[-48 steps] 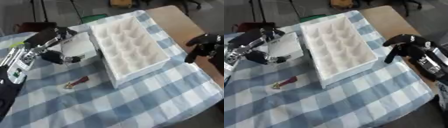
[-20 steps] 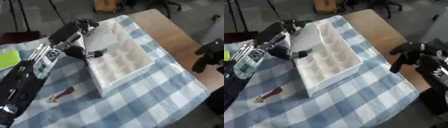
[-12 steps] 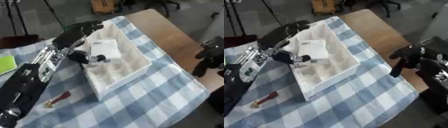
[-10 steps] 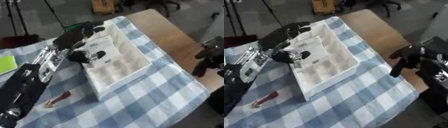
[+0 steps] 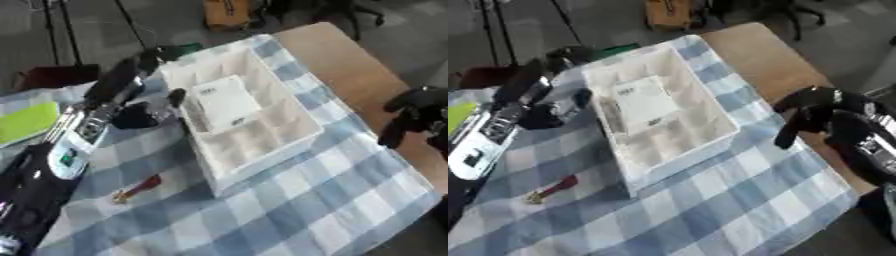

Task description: Pick up objects on the table and place them in the box.

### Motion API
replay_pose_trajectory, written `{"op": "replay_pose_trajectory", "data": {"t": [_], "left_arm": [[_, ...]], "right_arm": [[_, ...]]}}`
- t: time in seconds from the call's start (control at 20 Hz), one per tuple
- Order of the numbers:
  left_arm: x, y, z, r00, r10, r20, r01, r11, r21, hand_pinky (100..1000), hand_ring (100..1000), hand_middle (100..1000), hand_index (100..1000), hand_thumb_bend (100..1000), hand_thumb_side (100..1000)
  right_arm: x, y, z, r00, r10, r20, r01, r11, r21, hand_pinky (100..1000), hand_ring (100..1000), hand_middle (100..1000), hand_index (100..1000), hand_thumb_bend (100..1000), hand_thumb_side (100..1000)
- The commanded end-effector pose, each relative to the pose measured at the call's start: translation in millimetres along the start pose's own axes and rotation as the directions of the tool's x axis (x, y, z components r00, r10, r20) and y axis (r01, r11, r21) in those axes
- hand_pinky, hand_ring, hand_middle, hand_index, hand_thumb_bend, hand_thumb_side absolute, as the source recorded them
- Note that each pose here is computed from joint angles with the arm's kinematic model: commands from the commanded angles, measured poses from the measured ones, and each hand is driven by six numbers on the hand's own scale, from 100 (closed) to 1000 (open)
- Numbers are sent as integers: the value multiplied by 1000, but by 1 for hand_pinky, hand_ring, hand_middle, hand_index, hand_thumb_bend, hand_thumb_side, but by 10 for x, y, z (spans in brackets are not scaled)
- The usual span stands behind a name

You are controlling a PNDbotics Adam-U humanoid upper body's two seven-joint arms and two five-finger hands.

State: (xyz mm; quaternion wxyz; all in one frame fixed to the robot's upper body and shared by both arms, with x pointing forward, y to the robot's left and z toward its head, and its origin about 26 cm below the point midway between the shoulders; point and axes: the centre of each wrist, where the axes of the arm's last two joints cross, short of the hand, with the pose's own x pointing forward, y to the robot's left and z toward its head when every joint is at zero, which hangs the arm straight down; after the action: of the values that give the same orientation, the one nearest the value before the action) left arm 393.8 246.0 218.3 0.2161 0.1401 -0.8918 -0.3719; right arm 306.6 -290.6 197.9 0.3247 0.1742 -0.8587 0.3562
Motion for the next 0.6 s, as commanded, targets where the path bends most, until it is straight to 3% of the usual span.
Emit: {"op": "replay_pose_trajectory", "data": {"t": [0.05, 0.2, 0.4, 0.6], "left_arm": [[500, 497, 4, 981, 156, 112, -165, 984, 68, 653, 641, 701, 890, 220, 885], [745, 651, 294, 943, 296, 153, -309, 949, 68, 651, 637, 696, 878, 209, 890], [666, 583, 719, 913, 392, 110, -400, 914, 64, 627, 611, 667, 886, 210, 903], [641, 501, 849, 893, 446, 66, -449, 892, 55, 624, 607, 658, 886, 194, 902]], "right_arm": [[70, -87, 48, 999, 46, -23, -46, 999, -11, 577, 542, 737, 813, 100, 740], [60, -100, 119, 997, 58, -52, -59, 998, -34, 577, 542, 737, 813, 100, 742], [68, -128, 193, 994, 77, -77, -82, 994, -67, 577, 541, 737, 813, 100, 739], [70, -136, 221, 993, 84, -87, -91, 992, -84, 578, 543, 737, 813, 100, 735]]}}
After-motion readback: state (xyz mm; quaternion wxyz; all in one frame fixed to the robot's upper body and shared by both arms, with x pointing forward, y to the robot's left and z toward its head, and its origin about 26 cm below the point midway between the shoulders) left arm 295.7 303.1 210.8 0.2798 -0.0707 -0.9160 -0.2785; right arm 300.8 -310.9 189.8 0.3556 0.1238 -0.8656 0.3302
